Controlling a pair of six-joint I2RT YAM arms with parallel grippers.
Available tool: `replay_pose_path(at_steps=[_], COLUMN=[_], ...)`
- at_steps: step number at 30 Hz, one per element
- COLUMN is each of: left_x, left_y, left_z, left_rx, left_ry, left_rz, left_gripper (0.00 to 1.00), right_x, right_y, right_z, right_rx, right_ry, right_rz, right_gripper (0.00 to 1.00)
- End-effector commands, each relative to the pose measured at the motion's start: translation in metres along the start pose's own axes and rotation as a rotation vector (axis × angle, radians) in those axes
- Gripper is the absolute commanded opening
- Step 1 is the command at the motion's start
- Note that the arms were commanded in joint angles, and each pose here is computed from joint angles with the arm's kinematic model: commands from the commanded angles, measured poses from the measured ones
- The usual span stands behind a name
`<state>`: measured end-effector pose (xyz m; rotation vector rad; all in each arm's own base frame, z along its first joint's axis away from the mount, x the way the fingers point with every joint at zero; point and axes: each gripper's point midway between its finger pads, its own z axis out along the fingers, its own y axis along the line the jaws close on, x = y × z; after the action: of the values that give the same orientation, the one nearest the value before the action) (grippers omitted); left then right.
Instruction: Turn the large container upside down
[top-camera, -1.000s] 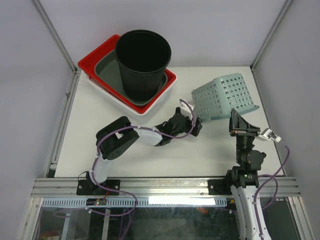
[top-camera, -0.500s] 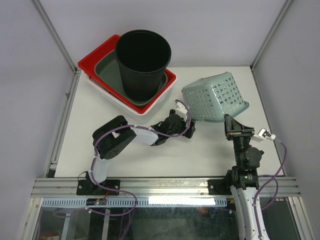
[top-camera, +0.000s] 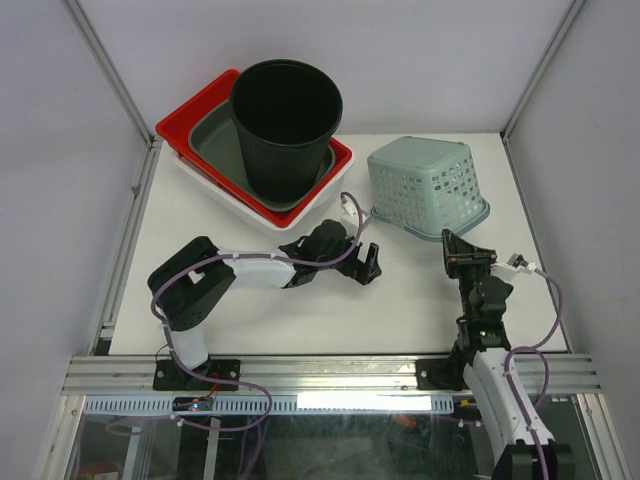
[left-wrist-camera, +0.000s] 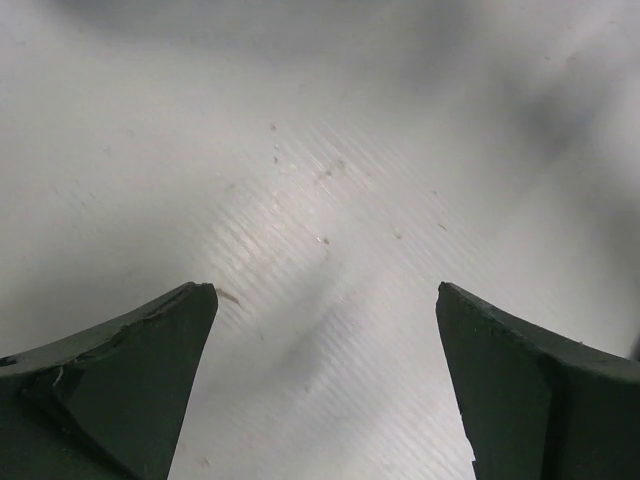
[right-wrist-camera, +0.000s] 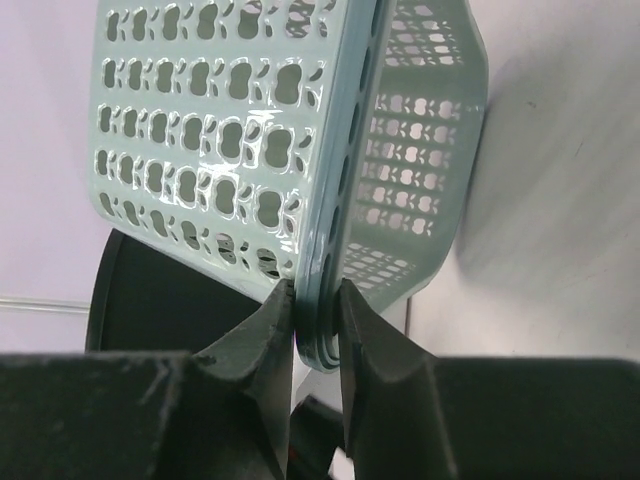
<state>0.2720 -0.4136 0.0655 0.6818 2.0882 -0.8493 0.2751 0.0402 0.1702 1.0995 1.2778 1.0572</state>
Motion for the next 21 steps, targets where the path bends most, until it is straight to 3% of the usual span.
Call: replay_pose_path(at_steps=[1, 9, 15, 17, 19, 21], left_x=[-0.016, 0.012, 0.014, 0.017, 0.014, 0.006], left_y=[-0.029, -0.026, -0.027, -0.019, -0.010, -0.002], left_z=[-0.037, -0.076, -0.118, -0.129, -0.139, -0.148], left_rx=[0.106, 0.077, 0.065, 0.025, -0.008, -0.025], left_ry=[-0.014, 0.060, 0.025, 0.008, -0.019, -0.045], left_rz=[-0.045, -0.125, -0.200, -0.221, -0.244, -0.260], left_gripper=[0.99, 0.99, 0.99, 0.99, 0.99, 0.99], right_x=[-0.015, -0.039, -0.057, -0.059, -0.060, -0.059], right_y=[-0.040, -0.061, -0.083, -0.082, -0.088, -0.098], right_z=[0.007, 0.025, 0.047, 0.059, 0.070, 0.074], right_rx=[0.061, 0.199, 0.370, 0.384, 0.425, 0.512], right_ry=[-0.108, -0.232, -0.318, -0.328, -0.328, -0.309], right_rz=[-0.091, -0.166, -0.158, -0.173, -0.173, -0.195], right_gripper=[0.00, 0.05, 0.08, 0.17, 0.33, 0.33])
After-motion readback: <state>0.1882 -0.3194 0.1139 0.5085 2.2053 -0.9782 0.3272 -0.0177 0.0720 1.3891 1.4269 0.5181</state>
